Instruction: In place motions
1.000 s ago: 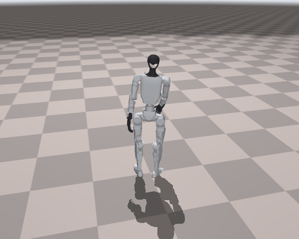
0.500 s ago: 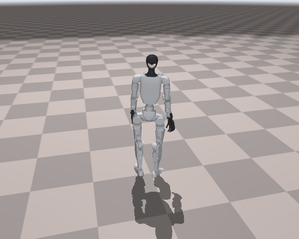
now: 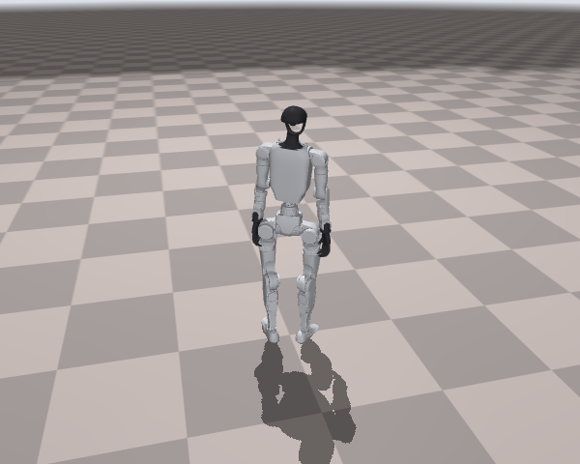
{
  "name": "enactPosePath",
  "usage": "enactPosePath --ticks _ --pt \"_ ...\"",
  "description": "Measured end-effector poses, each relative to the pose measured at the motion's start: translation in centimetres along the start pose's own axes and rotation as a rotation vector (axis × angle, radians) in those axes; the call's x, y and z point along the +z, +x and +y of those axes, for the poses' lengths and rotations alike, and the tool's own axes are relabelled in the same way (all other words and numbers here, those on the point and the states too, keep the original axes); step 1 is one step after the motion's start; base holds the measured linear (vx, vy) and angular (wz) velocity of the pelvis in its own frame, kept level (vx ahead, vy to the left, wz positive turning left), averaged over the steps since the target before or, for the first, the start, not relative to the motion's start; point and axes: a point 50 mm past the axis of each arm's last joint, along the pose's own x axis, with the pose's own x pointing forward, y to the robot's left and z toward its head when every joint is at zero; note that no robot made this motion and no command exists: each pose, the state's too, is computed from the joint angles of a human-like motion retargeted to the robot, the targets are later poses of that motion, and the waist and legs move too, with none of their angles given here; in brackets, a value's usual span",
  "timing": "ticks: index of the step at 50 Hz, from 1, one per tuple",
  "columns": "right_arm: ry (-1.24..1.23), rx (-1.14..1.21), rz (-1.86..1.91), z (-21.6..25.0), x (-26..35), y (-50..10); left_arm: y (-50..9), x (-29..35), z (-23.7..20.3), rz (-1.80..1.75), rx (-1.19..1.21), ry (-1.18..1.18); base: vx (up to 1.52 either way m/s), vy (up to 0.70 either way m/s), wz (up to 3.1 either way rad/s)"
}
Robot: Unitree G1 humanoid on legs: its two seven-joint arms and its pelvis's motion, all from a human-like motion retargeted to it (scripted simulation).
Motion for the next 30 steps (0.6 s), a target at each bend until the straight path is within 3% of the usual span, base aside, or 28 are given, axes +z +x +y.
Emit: enactPosePath --ticks 4,10,23,30 --pt "-0.197 -0.052 -0.128 -1.2 3.2 -0.6 0.4 -1.0 -1.1 0.030 -0.014 0.079 -0.07 -0.05 -0.04" --pt "-0.319 -0.088 -0.202 -2.4 4.7 -1.1 0.4 -1.0 -1.7 0.029 -0.014 -0.029 -0.09 -0.08 0.08" --pt "0.053 0.021 0.034 -1.0 -1.4 0.0 -0.4 2.0 1.3 -0.073 0.069 -0.058 -0.12 -0.12 0.28" --pt "0.103 0.020 0.133 -0.3 -4.5 0.1 -0.5 2.1 2.0 -0.107 0.068 -0.135 -0.12 -0.16 0.01"
